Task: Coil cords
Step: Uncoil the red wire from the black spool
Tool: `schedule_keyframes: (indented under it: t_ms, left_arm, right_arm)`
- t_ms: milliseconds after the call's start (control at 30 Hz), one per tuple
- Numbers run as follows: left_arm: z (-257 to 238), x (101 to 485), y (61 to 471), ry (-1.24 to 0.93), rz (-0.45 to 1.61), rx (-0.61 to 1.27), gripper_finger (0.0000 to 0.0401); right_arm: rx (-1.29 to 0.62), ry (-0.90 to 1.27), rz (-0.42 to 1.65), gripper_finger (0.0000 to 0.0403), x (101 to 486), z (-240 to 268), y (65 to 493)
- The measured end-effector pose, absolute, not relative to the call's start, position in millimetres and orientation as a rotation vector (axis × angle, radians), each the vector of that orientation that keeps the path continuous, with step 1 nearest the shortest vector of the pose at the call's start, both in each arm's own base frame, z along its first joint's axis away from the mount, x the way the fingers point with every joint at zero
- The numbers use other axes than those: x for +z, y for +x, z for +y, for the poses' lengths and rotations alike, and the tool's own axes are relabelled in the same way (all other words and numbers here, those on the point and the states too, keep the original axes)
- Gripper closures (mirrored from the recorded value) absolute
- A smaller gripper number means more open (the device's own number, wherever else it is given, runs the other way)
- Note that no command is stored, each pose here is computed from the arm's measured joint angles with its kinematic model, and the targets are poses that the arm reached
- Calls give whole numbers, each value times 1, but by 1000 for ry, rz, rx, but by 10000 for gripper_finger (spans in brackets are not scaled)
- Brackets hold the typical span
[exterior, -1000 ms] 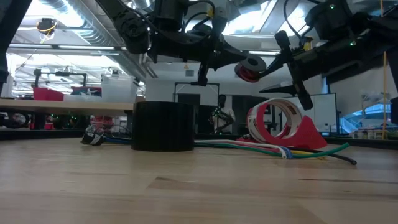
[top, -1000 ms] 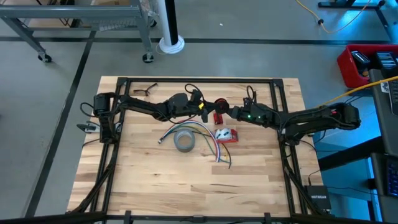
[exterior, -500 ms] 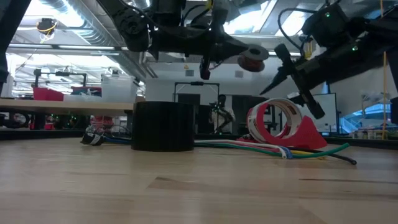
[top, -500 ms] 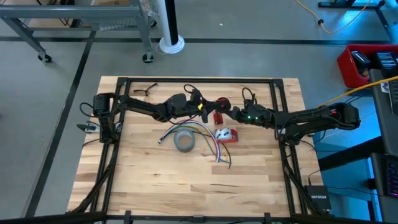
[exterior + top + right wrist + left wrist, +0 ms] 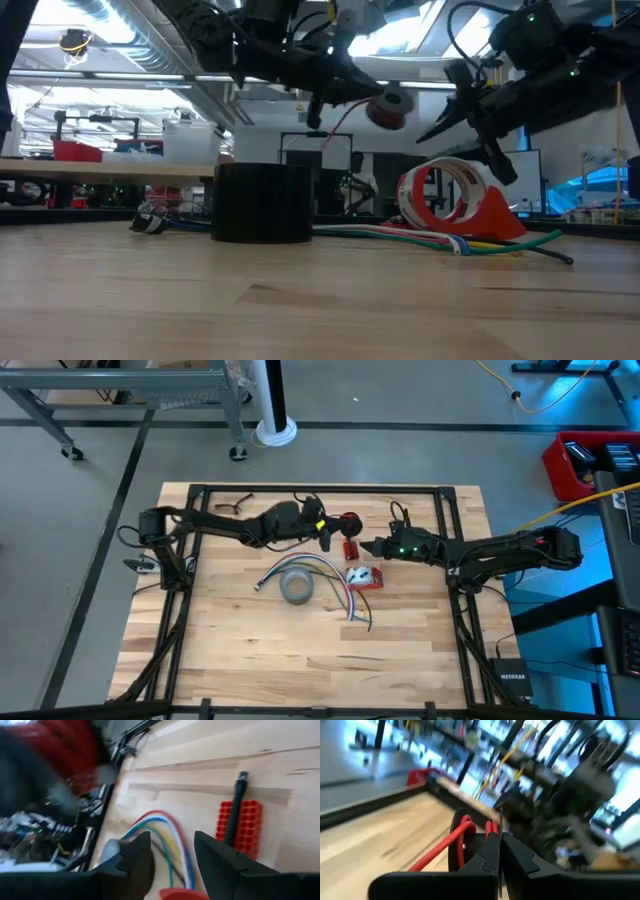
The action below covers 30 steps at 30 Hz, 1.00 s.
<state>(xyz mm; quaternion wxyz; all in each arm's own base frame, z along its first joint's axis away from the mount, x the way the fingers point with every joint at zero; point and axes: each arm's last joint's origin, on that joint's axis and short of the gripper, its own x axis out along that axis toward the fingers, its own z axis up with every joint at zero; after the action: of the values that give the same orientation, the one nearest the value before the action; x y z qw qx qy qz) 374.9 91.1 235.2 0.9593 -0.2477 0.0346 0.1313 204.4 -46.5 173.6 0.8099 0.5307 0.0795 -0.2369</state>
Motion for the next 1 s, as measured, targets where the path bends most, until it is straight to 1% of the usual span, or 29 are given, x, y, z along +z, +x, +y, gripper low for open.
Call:
schedule_keyframes:
  t_ms: [133,233,333,400,500,567,633,700,733,800,867,900,933,1000]
  left_arm:
    - [91,238,353,-509,332,204,401]
    - [92,240,333,-572,507,178,401]
    - [96,242,313,-710,635,214,401]
    - [100,242,298,-779,709,291,401]
    - [110,249,279,-765,725,474,401]
    - [118,257,273,-717,656,594,401]
    - [126,267,275,-674,535,617,401]
    - [130,281,285,-636,376,542,401]
    - [129,286,292,-619,306,445,401]
    - [121,295,306,-577,215,161,401]
    - [109,295,315,-562,218,-141,401]
    - [104,294,317,-563,234,-245,401]
    - [100,293,318,-585,260,-306,401]
    - [97,290,318,-634,302,-319,401]
  right_arm:
    - [-461,1113,139,247,183,-45,200]
    - [-444,1111,95,247,191,-45,198]
    - [-429,1114,66,247,195,-45,197]
    - [-422,1115,55,247,196,-45,197]
    - [-422,1116,53,247,196,-45,197]
    - [-417,1117,45,247,197,-45,197]
    - [-400,1117,18,247,200,-45,198]
    - [-381,1117,-14,247,203,-45,199]
    - [-372,1116,-28,247,205,-45,199]
    - [-358,1114,-50,247,207,-46,199]
    - [-341,1111,-55,247,208,-45,200]
    - [-333,1110,-55,247,209,-45,200]
    - [-328,1110,-52,247,209,-45,200]
    - [-313,1111,-49,247,209,-45,200]
